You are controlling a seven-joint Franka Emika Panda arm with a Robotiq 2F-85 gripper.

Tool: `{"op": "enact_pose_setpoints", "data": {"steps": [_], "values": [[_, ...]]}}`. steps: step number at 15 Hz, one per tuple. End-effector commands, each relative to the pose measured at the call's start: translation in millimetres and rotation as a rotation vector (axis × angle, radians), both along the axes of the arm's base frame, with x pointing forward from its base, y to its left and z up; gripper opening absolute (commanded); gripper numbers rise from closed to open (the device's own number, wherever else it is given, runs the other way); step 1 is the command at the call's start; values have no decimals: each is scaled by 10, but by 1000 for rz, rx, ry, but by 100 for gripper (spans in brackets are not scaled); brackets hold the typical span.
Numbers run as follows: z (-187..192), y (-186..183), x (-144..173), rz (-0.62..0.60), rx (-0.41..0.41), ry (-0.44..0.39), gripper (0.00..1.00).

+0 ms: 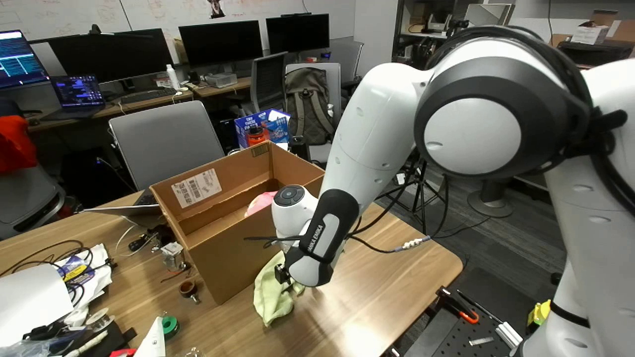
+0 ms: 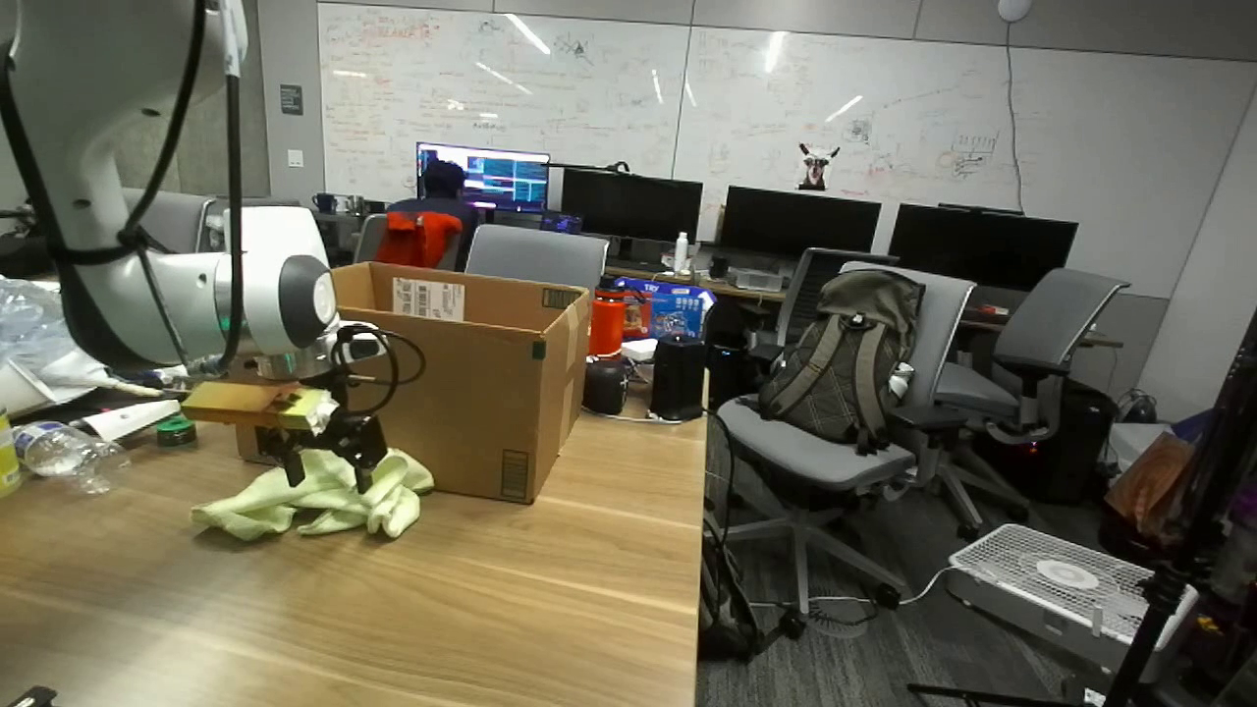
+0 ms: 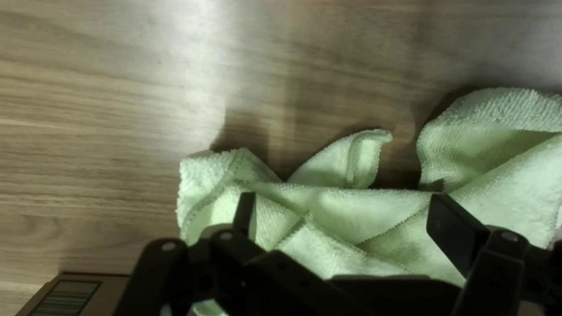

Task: Pick up the clothes from the table and put them in the box

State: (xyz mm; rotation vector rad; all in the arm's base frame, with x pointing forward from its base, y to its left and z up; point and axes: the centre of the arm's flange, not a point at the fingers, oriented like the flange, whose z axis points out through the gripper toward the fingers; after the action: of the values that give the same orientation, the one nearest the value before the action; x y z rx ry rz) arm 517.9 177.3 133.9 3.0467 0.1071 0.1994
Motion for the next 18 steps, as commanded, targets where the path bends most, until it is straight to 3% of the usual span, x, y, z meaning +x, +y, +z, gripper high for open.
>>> {"op": "enact_pose_setpoints", "data": {"steps": [1, 11, 18], "values": [[-58, 16, 180, -20, -24, -49, 100], [-431, -221, 467, -75, -90, -17, 100], [-481, -248, 544, -84, -104, -13, 100]]}}
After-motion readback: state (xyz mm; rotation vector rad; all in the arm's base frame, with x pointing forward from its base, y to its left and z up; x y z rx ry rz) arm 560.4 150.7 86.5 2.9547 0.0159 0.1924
